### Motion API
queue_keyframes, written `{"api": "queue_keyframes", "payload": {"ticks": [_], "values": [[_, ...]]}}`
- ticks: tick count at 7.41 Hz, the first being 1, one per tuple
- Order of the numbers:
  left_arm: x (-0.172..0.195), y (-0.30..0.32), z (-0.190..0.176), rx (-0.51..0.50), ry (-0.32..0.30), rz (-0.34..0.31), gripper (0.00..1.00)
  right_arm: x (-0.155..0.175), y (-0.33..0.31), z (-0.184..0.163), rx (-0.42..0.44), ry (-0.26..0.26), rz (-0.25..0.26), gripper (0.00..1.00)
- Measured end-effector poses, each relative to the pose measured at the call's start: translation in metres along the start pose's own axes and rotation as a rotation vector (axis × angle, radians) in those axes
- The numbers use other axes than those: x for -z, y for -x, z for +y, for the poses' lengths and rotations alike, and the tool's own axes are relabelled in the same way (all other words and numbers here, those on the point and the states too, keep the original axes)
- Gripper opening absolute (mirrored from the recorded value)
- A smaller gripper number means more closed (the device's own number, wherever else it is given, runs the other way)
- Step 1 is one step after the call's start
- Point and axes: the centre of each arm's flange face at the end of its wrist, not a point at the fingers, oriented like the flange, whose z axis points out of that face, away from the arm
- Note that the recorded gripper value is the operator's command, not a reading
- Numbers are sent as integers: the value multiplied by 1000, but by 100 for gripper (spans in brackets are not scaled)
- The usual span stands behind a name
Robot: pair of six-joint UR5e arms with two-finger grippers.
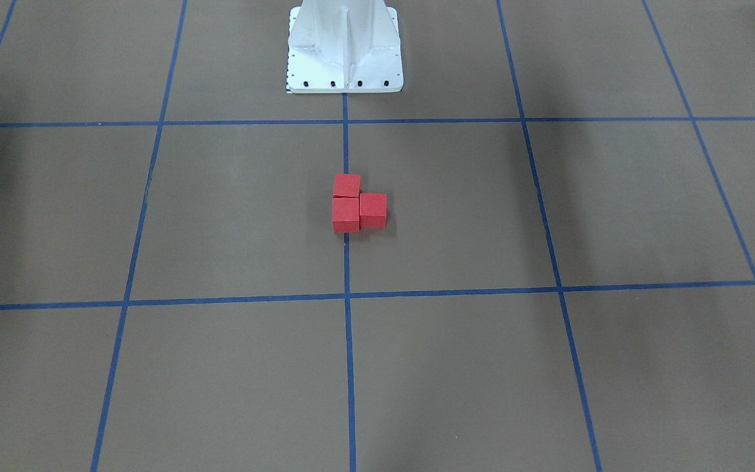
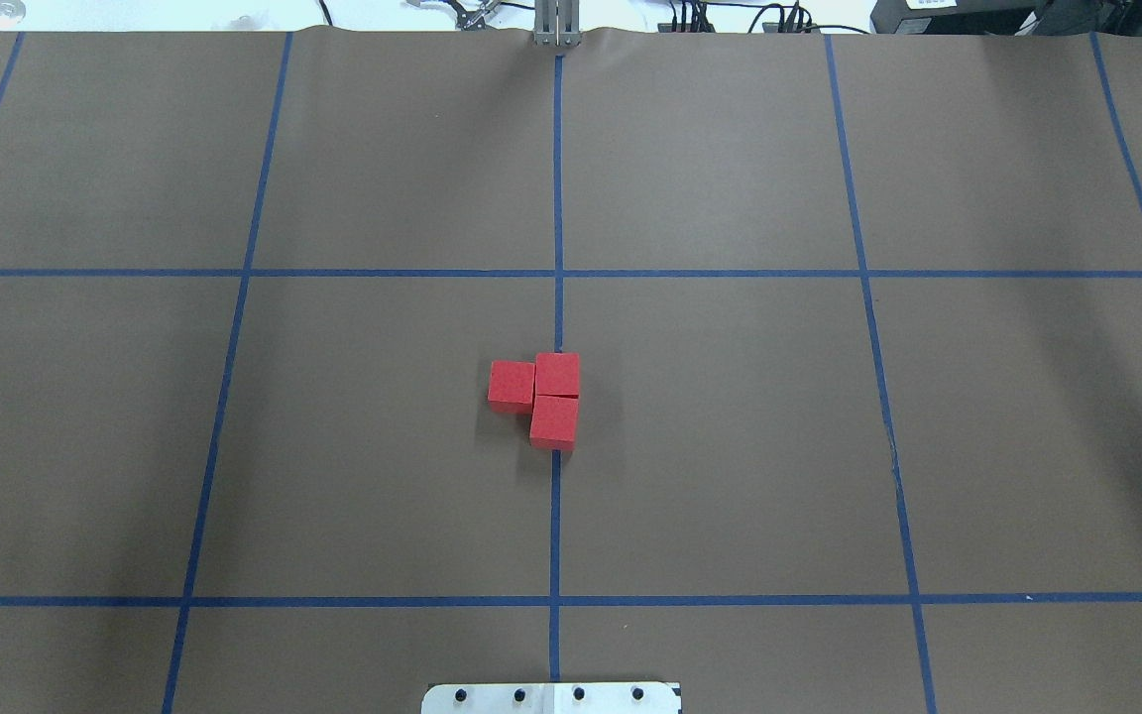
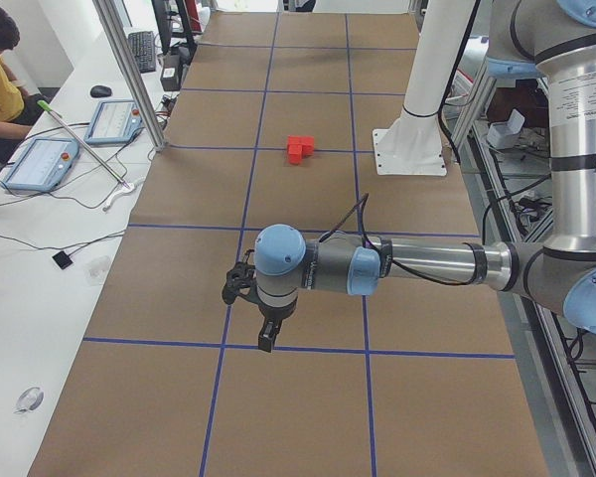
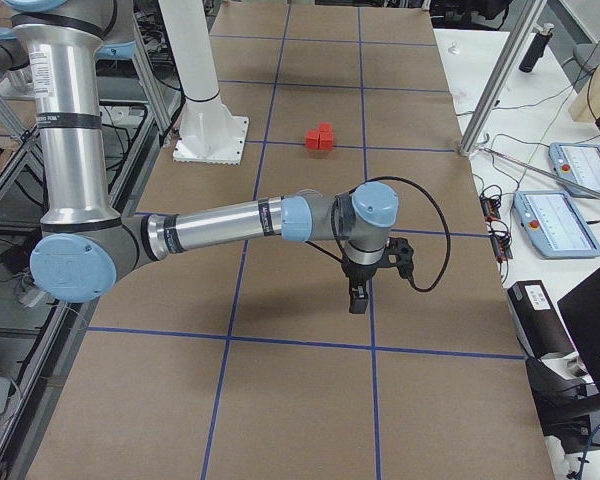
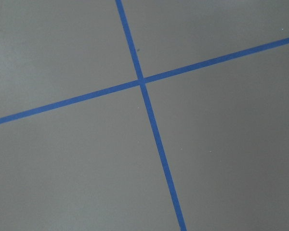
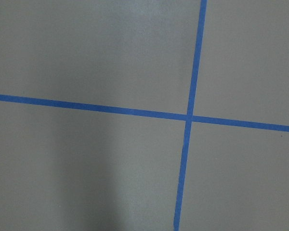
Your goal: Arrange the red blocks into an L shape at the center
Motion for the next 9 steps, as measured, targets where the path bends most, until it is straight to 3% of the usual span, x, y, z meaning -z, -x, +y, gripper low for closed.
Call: {"api": "queue_keyframes", "payload": {"ticks": [9], "values": [[-4, 3, 4, 11, 9, 3, 100, -19, -47, 47, -103, 41, 1, 100]]}}
